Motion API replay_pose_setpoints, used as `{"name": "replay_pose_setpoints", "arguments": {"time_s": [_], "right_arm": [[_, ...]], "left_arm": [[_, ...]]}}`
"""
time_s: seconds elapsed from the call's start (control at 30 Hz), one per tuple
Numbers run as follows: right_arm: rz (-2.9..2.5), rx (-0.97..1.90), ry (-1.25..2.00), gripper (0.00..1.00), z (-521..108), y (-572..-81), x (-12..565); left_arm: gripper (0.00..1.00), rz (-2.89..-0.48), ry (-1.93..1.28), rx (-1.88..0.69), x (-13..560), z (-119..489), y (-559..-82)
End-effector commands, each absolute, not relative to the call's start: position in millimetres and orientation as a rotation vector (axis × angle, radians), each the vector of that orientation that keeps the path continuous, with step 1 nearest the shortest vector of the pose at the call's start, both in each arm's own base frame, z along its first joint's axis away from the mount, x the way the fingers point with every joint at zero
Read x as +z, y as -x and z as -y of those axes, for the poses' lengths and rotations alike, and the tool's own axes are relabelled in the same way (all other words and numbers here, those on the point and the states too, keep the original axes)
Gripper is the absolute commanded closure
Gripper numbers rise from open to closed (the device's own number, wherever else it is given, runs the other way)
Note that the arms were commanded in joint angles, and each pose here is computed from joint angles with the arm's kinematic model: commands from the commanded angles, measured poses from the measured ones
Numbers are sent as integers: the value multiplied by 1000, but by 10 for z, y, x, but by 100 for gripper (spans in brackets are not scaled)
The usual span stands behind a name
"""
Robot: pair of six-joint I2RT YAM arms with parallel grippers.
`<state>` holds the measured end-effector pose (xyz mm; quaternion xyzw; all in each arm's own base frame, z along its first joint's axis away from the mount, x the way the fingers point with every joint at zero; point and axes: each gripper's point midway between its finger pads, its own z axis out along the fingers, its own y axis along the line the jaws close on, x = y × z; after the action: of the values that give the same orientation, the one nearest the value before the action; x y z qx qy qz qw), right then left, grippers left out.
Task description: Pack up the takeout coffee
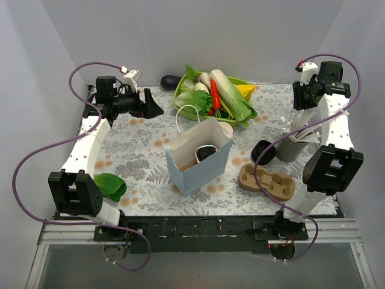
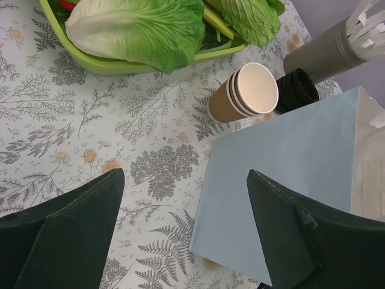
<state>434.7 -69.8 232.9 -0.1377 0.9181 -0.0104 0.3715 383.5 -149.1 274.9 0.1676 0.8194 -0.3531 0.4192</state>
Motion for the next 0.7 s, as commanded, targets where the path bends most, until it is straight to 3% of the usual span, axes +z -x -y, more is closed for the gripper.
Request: {"name": "replay_pose_setpoints", "arguments": {"time_s": [0.0,0.23,0.67], "right_arm": [[-2298,-27,347,59,696,-4448,2470],[-2306,-13,334,68,676,-4413,2473],[-2341,-27,327,62,696,-4344,2345]], "left_arm": [[16,-2000,-452,-860,2945,1475,-3767],[16,-2006,-453,-858,2927,1471,-3756],[16,-2002,-458,-864,2932,1477,-3740]]}}
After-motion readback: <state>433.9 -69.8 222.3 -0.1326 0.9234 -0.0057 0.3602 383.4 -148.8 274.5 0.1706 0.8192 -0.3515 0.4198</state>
